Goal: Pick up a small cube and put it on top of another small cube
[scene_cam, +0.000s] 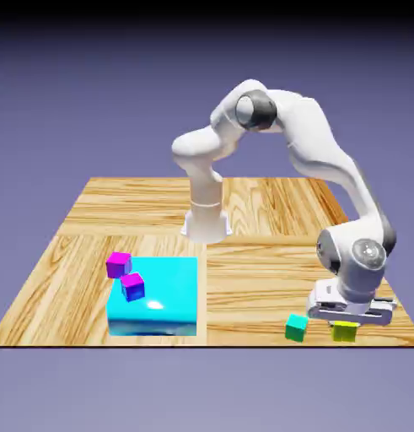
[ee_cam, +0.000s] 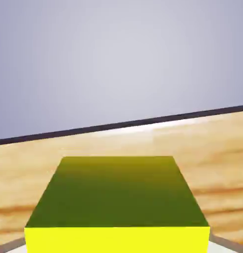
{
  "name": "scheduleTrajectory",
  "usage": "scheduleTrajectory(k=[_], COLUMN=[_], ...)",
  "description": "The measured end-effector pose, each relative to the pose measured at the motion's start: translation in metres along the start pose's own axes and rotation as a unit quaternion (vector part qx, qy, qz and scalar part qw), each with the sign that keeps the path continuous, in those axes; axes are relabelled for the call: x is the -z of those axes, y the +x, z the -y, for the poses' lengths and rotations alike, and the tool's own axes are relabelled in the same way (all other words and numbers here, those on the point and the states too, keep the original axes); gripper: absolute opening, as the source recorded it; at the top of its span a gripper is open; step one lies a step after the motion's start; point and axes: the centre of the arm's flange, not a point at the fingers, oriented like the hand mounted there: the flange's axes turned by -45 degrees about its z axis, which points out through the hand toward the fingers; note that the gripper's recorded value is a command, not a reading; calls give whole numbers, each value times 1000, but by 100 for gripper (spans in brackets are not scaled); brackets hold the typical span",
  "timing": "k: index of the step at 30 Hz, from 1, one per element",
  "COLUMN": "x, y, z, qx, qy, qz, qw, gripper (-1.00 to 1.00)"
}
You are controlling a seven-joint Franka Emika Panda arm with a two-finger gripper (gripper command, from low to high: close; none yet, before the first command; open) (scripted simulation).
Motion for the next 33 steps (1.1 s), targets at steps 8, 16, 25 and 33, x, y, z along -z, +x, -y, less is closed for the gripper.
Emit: scheduleTrajectory(k=[8, 16, 25, 33], x=[40, 99, 176, 176], y=[-4, 29, 18, -121], z=[2, -100, -419, -654], qx=[3, -40, -189, -331], qy=[3, -4, 17, 109], qz=[-10, -36, -33, -23], qw=[1000, 999, 981, 937], gripper=[-100, -100, -100, -100])
